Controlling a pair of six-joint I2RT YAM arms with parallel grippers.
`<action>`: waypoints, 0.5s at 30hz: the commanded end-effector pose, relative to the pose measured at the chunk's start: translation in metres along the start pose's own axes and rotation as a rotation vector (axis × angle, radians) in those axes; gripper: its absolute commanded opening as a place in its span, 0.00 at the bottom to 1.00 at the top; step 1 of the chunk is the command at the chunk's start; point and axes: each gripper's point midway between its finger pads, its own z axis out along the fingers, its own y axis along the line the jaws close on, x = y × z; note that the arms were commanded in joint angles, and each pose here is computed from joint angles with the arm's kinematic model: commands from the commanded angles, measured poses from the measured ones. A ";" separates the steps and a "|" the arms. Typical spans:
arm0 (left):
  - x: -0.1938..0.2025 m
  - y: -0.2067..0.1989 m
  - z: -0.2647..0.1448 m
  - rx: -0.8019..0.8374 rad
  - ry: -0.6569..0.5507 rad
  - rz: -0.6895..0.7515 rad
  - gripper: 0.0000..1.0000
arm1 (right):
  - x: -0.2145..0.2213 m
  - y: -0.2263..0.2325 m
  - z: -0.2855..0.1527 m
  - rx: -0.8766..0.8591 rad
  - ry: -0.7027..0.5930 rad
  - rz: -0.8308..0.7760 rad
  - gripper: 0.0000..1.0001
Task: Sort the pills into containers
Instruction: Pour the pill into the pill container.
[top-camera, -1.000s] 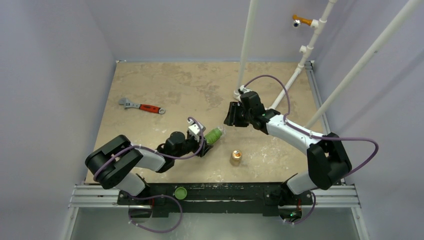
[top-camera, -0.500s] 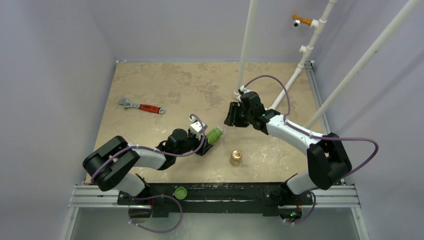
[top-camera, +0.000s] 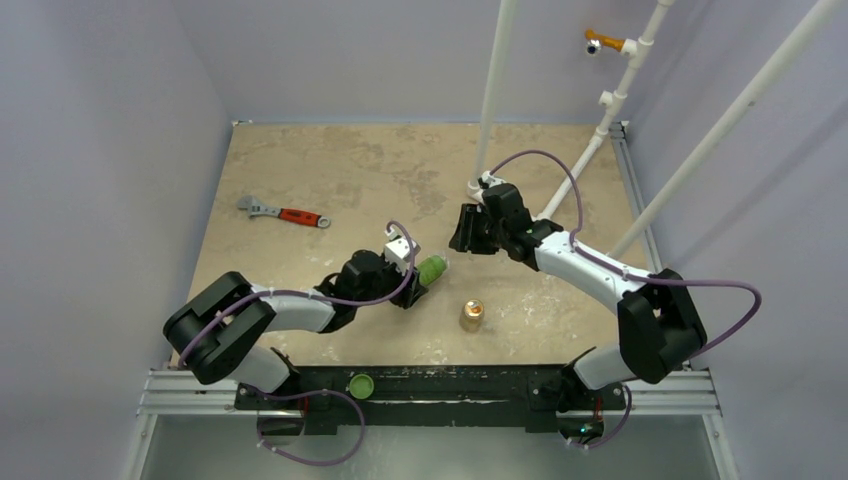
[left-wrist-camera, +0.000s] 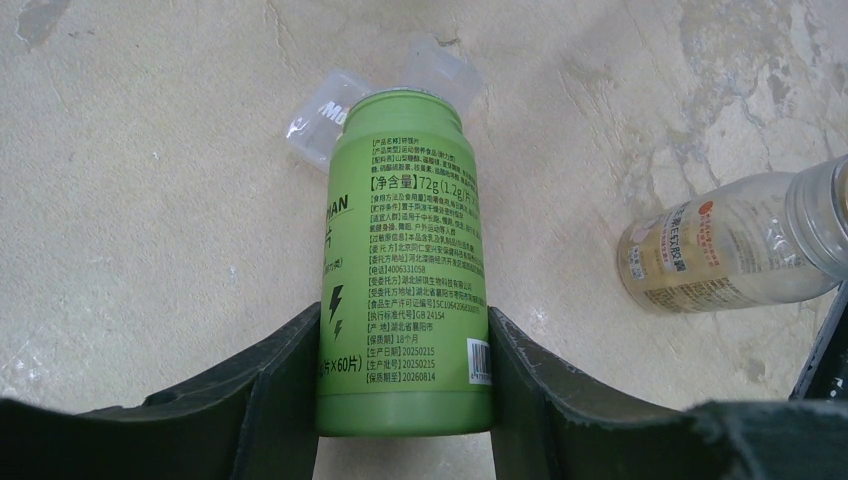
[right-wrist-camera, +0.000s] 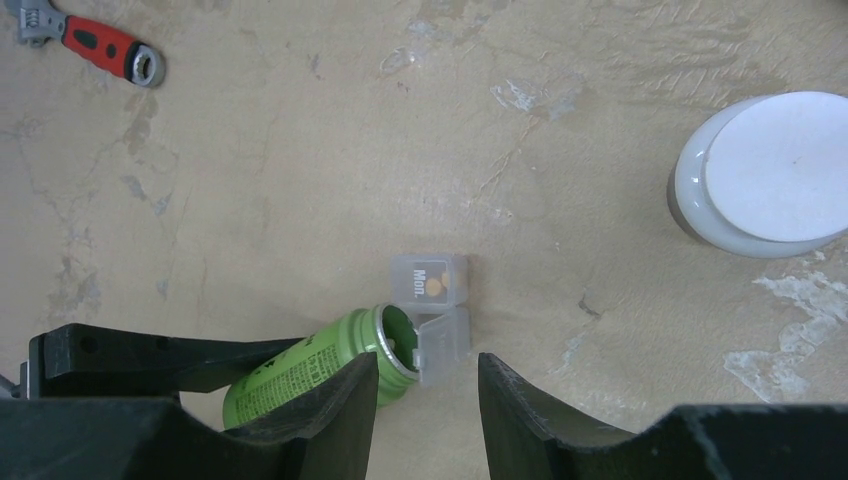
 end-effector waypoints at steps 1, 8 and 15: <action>-0.027 -0.007 0.001 0.029 -0.051 0.008 0.00 | -0.013 0.003 -0.007 -0.008 -0.059 -0.016 0.41; -0.026 -0.007 -0.001 0.024 -0.026 0.003 0.00 | -0.011 0.002 -0.006 -0.009 -0.056 -0.015 0.41; -0.031 -0.007 -0.002 0.020 -0.021 0.008 0.00 | -0.010 0.002 -0.005 -0.012 -0.053 -0.014 0.41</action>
